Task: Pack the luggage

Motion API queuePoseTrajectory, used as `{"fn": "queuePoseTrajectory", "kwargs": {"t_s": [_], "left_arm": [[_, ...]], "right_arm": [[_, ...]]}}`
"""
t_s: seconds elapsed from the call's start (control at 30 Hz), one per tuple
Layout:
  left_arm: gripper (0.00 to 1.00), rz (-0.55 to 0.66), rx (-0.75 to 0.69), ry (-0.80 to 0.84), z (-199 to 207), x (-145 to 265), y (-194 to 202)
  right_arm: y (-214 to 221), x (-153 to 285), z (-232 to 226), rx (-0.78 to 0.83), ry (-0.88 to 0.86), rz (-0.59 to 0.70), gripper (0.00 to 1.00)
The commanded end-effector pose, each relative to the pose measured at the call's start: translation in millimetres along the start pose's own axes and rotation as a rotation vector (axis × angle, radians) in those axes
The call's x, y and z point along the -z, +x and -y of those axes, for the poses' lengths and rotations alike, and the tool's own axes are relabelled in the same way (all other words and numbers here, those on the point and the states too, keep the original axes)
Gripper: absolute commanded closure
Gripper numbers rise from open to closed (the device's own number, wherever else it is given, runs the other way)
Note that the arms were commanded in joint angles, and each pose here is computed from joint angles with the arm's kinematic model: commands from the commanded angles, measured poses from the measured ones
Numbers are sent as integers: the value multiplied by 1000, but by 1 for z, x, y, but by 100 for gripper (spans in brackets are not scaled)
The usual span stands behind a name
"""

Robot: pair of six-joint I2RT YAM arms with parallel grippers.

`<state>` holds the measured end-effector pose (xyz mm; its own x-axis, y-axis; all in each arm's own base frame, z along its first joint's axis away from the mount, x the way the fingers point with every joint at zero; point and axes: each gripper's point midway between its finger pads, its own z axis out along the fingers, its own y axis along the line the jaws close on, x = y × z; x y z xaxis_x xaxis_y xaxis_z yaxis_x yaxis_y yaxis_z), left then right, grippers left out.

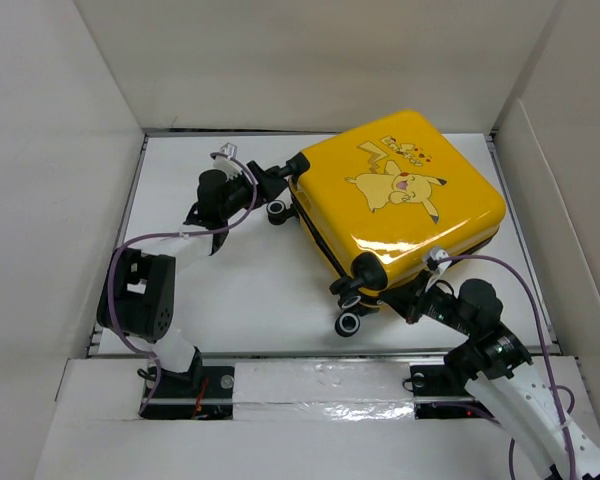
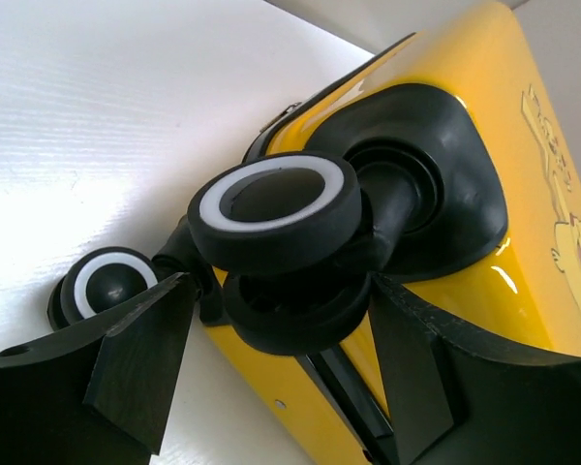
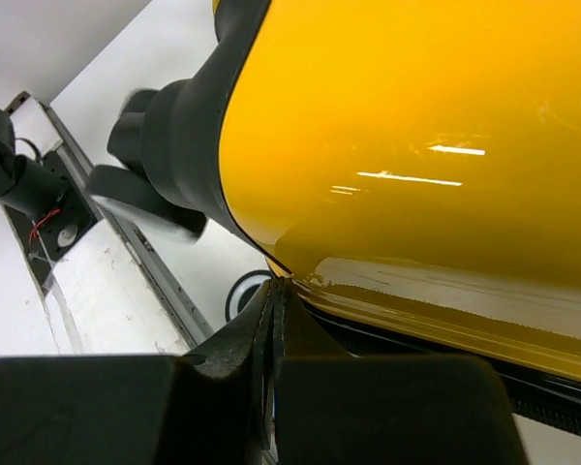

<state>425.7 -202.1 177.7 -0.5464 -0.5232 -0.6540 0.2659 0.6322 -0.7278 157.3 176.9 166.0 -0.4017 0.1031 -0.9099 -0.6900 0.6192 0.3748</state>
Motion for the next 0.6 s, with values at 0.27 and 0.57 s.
{"fn": "queuePoseTrajectory", "kwargs": {"t_s": [0.27, 0.57], "left_arm": [[31, 31, -35, 154, 32, -21, -24], [57, 65, -5, 202, 44, -25, -35]], "right_arm": [[-32, -2, -15, 66, -71, 103, 100], [-23, -8, -13, 48, -86, 74, 100]]}}
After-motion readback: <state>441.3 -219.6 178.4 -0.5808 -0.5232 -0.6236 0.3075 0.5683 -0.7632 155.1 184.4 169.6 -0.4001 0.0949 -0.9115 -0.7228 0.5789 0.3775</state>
